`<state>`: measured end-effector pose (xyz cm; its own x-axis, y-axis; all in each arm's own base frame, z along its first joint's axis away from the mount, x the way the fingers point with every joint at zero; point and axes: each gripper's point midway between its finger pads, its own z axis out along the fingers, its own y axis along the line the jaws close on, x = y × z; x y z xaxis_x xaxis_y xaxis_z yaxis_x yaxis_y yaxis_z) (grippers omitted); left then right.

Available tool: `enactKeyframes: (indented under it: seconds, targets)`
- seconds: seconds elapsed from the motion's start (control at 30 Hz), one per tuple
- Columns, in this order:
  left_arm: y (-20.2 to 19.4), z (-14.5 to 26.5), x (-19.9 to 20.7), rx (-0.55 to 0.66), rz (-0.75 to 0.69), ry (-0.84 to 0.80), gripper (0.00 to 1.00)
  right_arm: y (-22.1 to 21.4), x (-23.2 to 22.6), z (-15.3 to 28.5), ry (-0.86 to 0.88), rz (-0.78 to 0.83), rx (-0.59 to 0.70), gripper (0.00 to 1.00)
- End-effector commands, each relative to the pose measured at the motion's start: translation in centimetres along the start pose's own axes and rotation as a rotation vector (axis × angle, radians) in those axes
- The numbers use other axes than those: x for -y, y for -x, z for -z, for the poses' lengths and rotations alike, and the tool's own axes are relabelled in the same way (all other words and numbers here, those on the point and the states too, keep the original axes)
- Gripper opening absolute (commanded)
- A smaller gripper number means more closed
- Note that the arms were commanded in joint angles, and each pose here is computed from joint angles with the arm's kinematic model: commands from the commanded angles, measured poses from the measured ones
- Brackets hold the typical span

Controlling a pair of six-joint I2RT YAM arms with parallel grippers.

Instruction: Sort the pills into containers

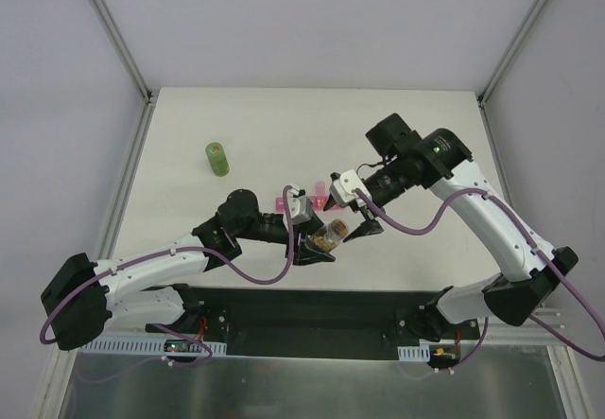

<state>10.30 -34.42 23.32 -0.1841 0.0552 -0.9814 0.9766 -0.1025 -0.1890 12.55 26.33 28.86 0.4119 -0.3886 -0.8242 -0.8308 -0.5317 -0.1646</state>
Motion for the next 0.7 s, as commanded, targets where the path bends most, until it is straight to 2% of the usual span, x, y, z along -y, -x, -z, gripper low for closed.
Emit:
enactKeyframes:
  seconds: [0.0,0.23,0.5,0.67]
  targets:
    - [2.1,-0.1,0.3,0.043,-0.063,-0.009,0.0,2.2,-3.0,0.9,0.046,-0.027,0.048,0.73]
    - [2.4,0.1,-0.1,0.056,-0.061,0.015,0.0,1.5,-3.4,0.6,0.049,-0.031,0.022,0.56]
    - [2.9,0.2,0.1,0.074,-0.058,0.015,0.0,0.8,-3.1,0.1,0.031,-0.022,-0.004,0.5]
    - [2.8,0.4,-0.6,0.07,-0.073,0.061,0.0,1.2,-1.8,0.1,-0.023,-0.09,-0.002,0.36]
